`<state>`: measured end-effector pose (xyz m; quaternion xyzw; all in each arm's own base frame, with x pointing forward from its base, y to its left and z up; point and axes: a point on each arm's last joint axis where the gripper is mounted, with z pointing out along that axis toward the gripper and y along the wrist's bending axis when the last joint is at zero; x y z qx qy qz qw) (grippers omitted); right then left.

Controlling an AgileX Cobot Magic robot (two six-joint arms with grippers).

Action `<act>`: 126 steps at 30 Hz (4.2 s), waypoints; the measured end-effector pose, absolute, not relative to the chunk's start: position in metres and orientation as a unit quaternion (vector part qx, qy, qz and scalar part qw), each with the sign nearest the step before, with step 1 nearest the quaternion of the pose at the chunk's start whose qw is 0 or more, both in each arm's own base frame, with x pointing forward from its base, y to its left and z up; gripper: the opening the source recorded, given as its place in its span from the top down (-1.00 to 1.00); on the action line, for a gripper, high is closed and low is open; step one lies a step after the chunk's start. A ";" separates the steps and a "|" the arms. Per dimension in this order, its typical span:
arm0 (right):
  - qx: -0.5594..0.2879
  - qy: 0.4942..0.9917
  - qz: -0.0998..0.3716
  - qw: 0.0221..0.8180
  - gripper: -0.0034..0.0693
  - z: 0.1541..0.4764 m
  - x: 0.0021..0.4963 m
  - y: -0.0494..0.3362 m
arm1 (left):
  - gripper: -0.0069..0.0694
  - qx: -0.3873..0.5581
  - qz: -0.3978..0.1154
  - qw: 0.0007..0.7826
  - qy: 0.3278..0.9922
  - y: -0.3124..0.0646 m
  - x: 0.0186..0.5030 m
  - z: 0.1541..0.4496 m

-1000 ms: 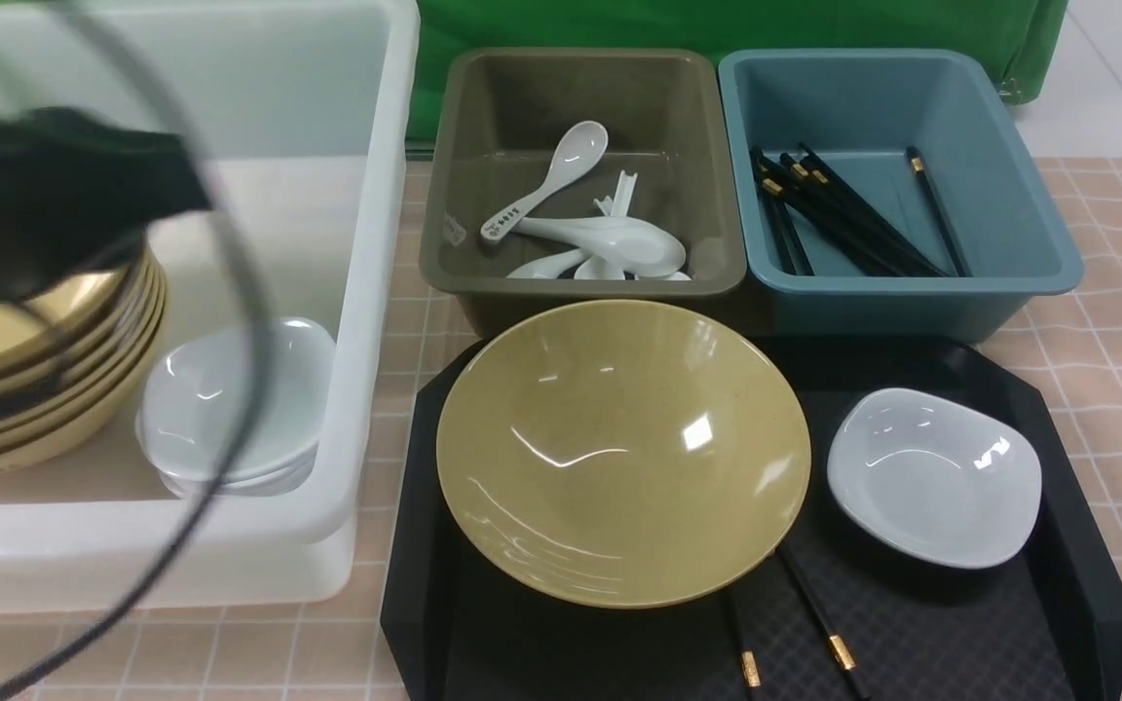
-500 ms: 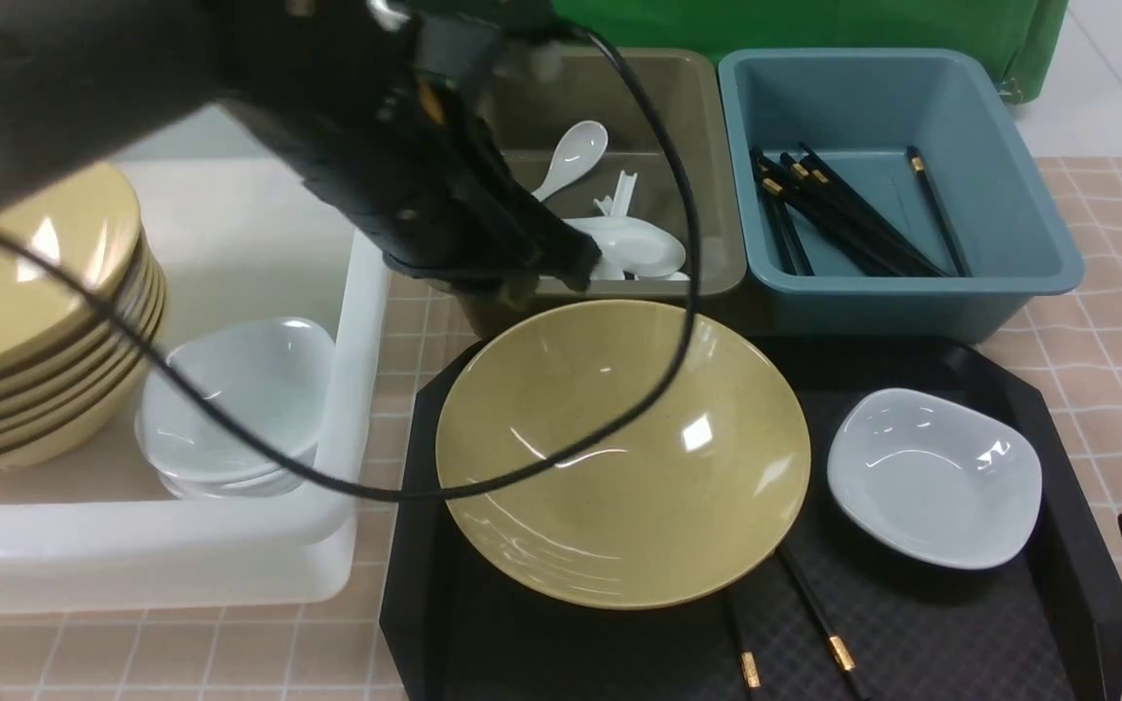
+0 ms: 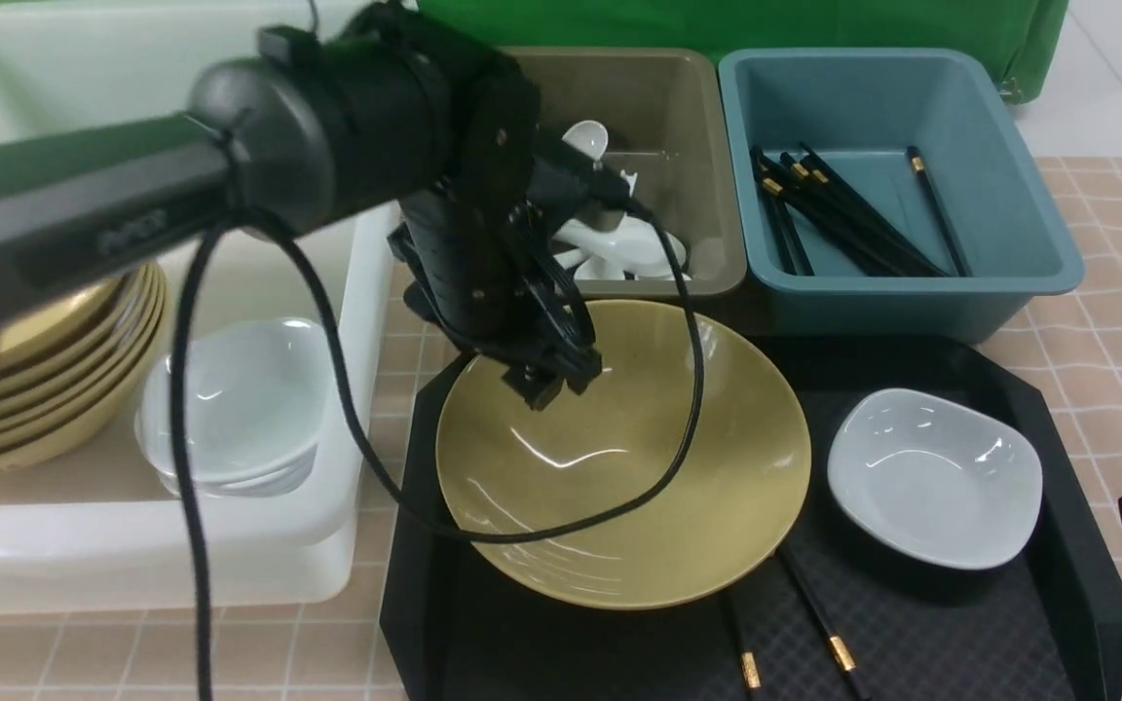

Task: On brown table put chopsticks spoon bowls plates into blue grey white boxes.
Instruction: 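Grasp the large bowl on the tray by its rim, then place the tan bowl onto the bowl stack in the left bin with the left gripper, then reach for and grasp the small white dish on the black tray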

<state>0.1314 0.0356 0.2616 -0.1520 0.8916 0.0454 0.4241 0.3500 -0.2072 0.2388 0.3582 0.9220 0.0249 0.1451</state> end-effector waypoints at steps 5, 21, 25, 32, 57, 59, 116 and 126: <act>-0.150 0.892 0.046 0.424 0.77 0.262 0.131 0.036 | -0.38 0.358 0.023 0.119 0.926 -0.211 0.354 0.217; -0.142 0.895 0.050 0.420 0.77 0.257 0.131 0.035 | 0.80 0.329 -0.071 0.147 0.930 -0.202 0.330 0.280; -0.138 0.896 0.051 0.420 0.77 0.255 0.131 0.035 | 0.80 0.293 -0.150 0.209 0.921 -0.172 0.328 0.323; -0.137 0.897 0.052 0.418 0.77 0.253 0.130 0.035 | 0.80 0.212 -0.210 0.327 0.897 -0.097 0.306 0.401; -0.114 0.896 0.063 0.424 0.76 0.254 0.131 0.035 | -0.19 -0.273 -0.004 0.357 0.893 0.153 0.275 0.342; -0.114 0.896 0.063 0.424 0.76 0.254 0.131 0.035 | -0.43 -0.270 -0.001 0.369 0.889 0.150 0.271 0.349; -0.295 0.924 0.079 0.230 0.43 0.212 0.264 0.150 | 0.84 0.185 -0.118 0.565 0.796 -0.036 0.071 0.284; -0.218 0.956 0.035 0.195 -0.39 0.210 0.301 0.091 | 0.84 0.157 -0.103 0.578 0.794 -0.031 0.076 0.269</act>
